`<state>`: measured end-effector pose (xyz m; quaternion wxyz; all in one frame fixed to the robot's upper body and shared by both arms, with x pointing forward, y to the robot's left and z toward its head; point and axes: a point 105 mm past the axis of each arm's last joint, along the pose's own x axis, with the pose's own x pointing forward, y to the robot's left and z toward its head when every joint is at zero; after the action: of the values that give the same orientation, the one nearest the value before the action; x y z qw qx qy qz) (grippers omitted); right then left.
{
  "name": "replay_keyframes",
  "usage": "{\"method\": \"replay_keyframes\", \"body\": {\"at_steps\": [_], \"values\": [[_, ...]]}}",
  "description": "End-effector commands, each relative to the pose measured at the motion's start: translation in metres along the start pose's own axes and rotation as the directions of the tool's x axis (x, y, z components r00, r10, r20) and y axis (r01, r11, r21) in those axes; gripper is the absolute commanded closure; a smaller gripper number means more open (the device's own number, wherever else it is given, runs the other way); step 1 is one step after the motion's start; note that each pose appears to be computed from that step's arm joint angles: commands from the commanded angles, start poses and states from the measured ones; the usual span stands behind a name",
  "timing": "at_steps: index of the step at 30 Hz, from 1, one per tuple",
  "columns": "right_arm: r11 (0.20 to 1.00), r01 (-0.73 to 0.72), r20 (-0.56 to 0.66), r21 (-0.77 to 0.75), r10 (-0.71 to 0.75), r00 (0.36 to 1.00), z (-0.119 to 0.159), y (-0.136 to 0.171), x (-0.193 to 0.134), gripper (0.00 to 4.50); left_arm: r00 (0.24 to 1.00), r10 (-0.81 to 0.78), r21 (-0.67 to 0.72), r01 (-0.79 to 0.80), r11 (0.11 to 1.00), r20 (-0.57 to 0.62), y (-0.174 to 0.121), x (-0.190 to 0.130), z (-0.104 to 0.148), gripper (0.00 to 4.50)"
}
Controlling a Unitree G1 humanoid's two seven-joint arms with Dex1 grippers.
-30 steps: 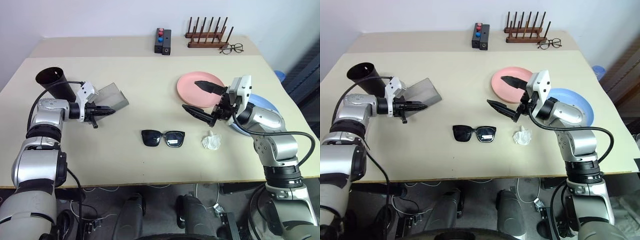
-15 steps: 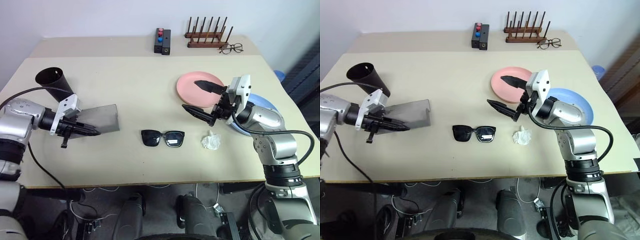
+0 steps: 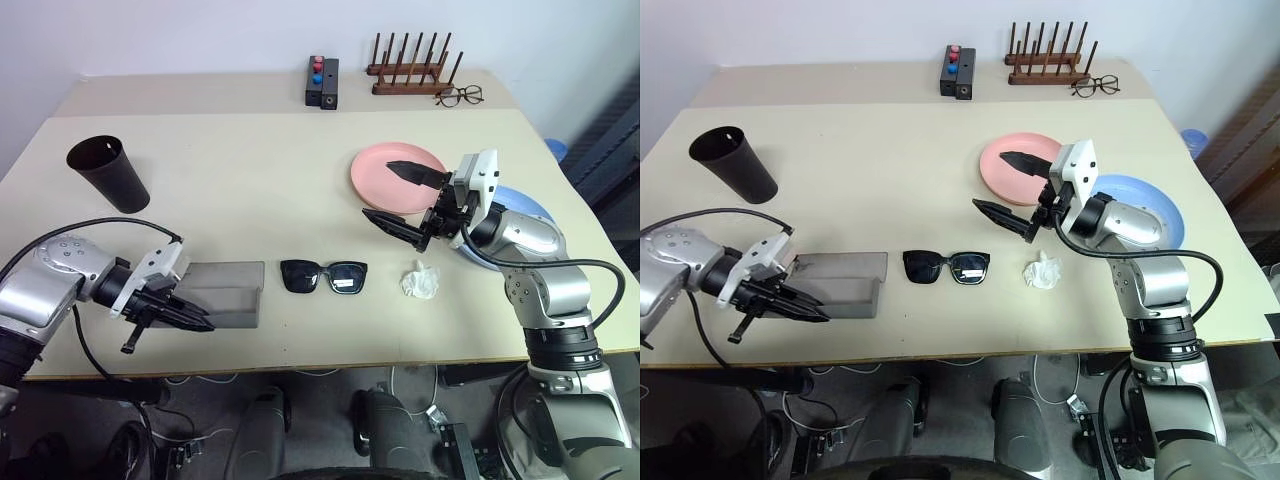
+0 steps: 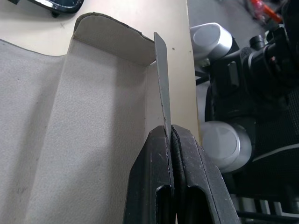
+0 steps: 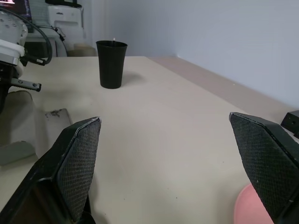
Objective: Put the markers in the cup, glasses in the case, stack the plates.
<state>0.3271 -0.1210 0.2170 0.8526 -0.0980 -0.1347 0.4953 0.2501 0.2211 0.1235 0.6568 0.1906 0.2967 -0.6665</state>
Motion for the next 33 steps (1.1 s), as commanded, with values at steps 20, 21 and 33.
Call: {"method": "replay_keyframes", "body": {"at_steps": [20, 21, 33], "values": [[0.95, -0.31, -0.005, 0.044, 0.311, 0.951, 0.008, 0.055, -0.021, 0.0, 0.993, 0.115, 0.0, -0.115, 0.993, 0.008, 0.014, 0.0, 0.007, 4.45], [0.95, -0.309, -0.007, 0.045, 0.309, 0.951, 0.007, 0.054, -0.021, 0.0, 0.993, 0.118, -0.007, -0.118, 0.993, 0.015, 0.014, 0.0, 0.008, 4.45], [0.959, -0.282, -0.024, 0.032, 0.282, 0.959, 0.003, 0.047, -0.02, 0.0, 0.998, 0.063, 0.062, -0.064, 0.996, 0.029, 0.006, -0.003, 0.018, 1.57]]}}
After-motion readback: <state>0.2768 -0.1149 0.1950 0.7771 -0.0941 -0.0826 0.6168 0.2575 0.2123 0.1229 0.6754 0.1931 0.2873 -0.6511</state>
